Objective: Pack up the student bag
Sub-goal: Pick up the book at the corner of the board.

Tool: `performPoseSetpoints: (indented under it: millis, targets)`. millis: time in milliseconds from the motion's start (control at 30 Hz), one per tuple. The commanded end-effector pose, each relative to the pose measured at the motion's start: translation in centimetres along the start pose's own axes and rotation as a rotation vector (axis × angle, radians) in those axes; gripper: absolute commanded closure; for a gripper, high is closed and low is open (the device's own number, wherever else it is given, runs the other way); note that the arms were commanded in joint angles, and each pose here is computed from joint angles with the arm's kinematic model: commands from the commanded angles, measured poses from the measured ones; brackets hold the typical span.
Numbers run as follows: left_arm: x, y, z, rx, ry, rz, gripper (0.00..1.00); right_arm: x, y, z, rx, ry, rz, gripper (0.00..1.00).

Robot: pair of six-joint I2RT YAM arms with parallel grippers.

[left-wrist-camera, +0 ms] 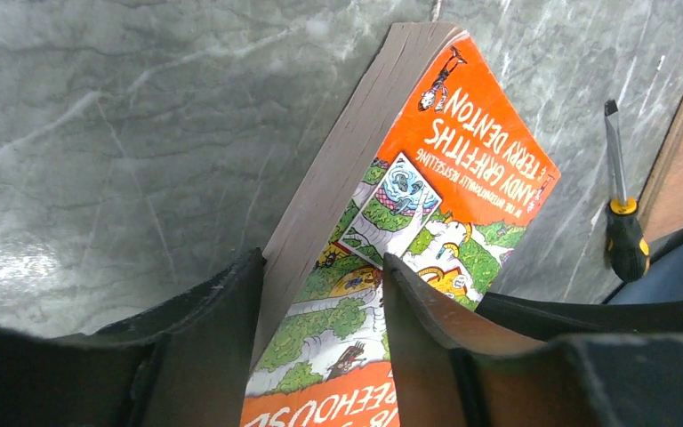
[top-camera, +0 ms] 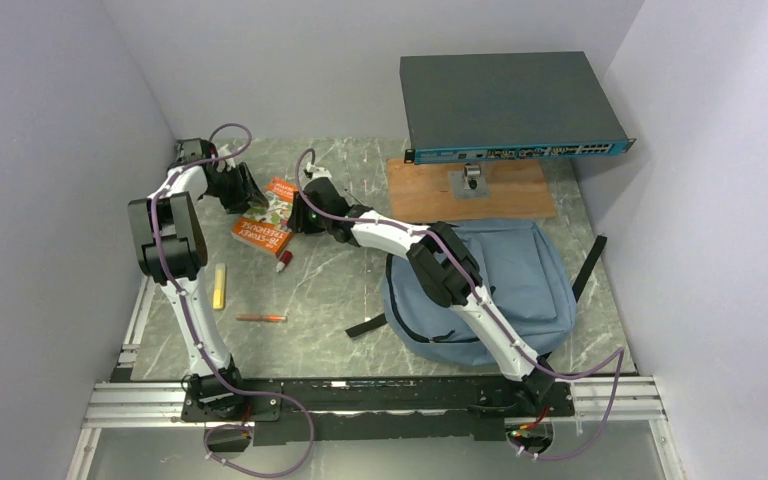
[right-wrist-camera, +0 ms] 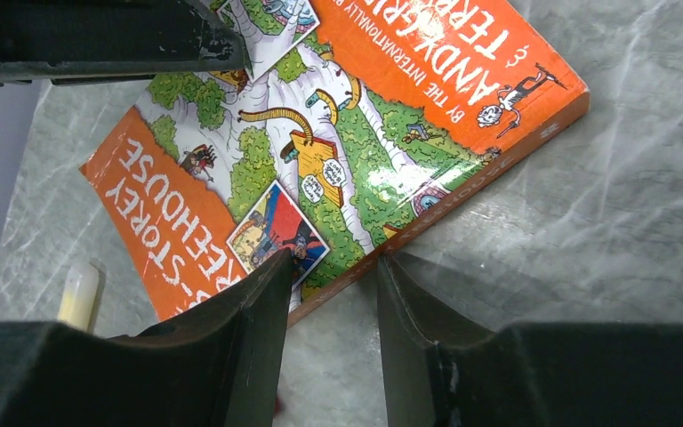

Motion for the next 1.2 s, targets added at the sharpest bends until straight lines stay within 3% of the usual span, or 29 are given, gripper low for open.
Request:
performPoseSetpoints:
  millis: [0,467,633,767,1000,1167]
  targets:
    - [-1.4,-1.0,-5.3,-0.230,-0.039,0.084,0.48,0.2,-1.2,0.7,-0.006,-0.090,0.001,0.59]
    - [-1.2,-2.6,-8.2,-0.264,0.044,0.059,0.66,0.7,-1.7,-0.3,-0.087,-0.185,0.006,0.51]
    - [-1.2,-2.6,-8.3,-0.279,0.043,0.063,0.79,1.0,-1.8,-0.4,-0.096,-0.230,0.004,0.48]
    - [-1.2,-2.5,-8.1,-0.251,0.040,0.076,1.00,1.7,-2.6,-0.2,-0.123,-0.302,0.004,0.42]
    - [-1.3,-2.7,-8.3,-0.252,0.006,0.073,1.00,2.4,-5.4,0.5,-0.202,-0.487,0.008,0.24]
    - [-1.5,-2.7,-8.8,-0.305,-0.050,0.077,1.00,2.1,-7.8,2.2,-0.194,-0.510,0.031,0.20]
Point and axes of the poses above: each gripper's point midway between its finger pads, its own y axis out along the fingers, its own z axis along the line the jaws close on, x = y × z, the point moved 9 cm from there along -y, back along the fingers, and after that the axes turned 10 degrees about y, right-handed, at the moved point
